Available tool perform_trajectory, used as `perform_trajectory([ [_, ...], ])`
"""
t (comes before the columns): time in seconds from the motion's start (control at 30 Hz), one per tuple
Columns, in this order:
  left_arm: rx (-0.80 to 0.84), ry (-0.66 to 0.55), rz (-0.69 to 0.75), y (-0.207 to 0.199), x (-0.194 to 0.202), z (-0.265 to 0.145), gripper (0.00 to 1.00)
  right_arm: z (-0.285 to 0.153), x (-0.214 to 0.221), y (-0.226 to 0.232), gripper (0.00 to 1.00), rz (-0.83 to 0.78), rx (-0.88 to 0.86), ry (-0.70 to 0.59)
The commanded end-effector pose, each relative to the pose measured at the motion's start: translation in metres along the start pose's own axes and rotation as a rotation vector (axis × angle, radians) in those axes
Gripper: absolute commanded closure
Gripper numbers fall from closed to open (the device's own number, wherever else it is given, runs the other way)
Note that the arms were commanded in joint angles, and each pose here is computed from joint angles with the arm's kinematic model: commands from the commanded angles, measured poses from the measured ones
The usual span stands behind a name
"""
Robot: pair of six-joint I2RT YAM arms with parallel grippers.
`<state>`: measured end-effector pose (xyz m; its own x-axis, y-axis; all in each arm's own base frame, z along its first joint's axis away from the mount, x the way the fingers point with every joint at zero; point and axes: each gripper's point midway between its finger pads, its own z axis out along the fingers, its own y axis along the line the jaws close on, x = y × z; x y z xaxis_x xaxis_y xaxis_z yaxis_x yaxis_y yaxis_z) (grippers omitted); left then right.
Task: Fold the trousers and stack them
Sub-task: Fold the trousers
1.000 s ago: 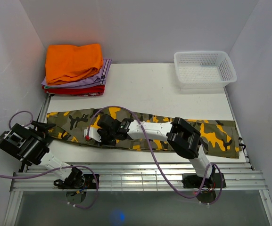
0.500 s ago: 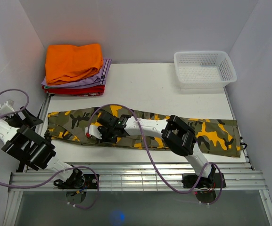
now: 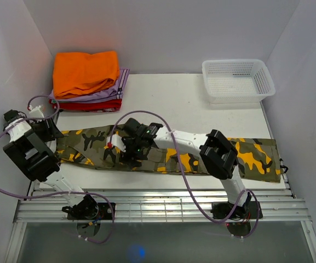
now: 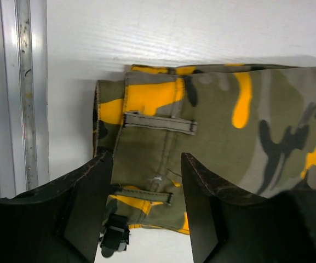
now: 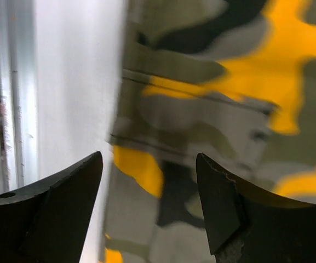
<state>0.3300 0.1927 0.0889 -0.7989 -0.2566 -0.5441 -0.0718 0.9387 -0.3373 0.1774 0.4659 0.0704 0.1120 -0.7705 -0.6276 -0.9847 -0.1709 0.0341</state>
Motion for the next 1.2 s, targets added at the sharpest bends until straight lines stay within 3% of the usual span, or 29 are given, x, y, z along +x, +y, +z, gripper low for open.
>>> perform_trajectory([
  [0.0,-0.094,0.012,-0.006,0.014,0.004,0.009,0.37,-0.065,-0.015,-0.047,0.26,0.073,0.117,-0.097],
  [0.13,-0.140,0.105,0.000,0.018,0.036,0.028,0.37,-0.091,0.042,-0.076,0.30,0.173,0.196,-0.012],
  [0.2,-0.161,0.152,-0.008,0.022,0.053,0.034,0.43,-0.106,0.066,-0.078,0.31,0.238,0.212,0.030],
  [0.37,-0.245,0.212,0.047,0.038,0.072,0.032,0.83,-0.166,0.155,-0.096,0.35,0.459,0.350,0.107],
  [0.4,-0.265,0.218,0.064,0.043,0.071,0.030,1.00,-0.189,0.162,-0.097,0.36,0.480,0.399,0.097],
  [0.6,-0.364,0.221,0.156,0.074,0.051,0.010,1.00,-0.317,0.290,-0.088,0.39,0.717,0.637,0.201],
  [0.83,-0.407,0.188,0.240,0.091,0.010,-0.003,1.00,-0.399,0.383,-0.069,0.46,0.696,0.735,0.356],
  [0.93,-0.350,0.182,0.262,0.082,0.003,-0.004,0.68,-0.410,0.399,-0.077,0.50,0.634,0.693,0.378],
  [0.97,-0.325,0.183,0.264,0.075,0.004,-0.005,0.47,-0.404,0.407,-0.079,0.51,0.629,0.652,0.382],
  [1.0,-0.309,0.154,0.279,0.068,-0.001,-0.010,0.36,-0.405,0.412,-0.076,0.54,0.603,0.611,0.396],
  [1.07,-0.262,0.130,0.313,0.053,-0.003,-0.015,0.20,-0.403,0.421,-0.078,0.55,0.590,0.558,0.413],
  [1.17,-0.204,0.042,0.383,0.022,-0.020,-0.033,0.11,-0.400,0.438,-0.074,0.57,0.590,0.494,0.453],
])
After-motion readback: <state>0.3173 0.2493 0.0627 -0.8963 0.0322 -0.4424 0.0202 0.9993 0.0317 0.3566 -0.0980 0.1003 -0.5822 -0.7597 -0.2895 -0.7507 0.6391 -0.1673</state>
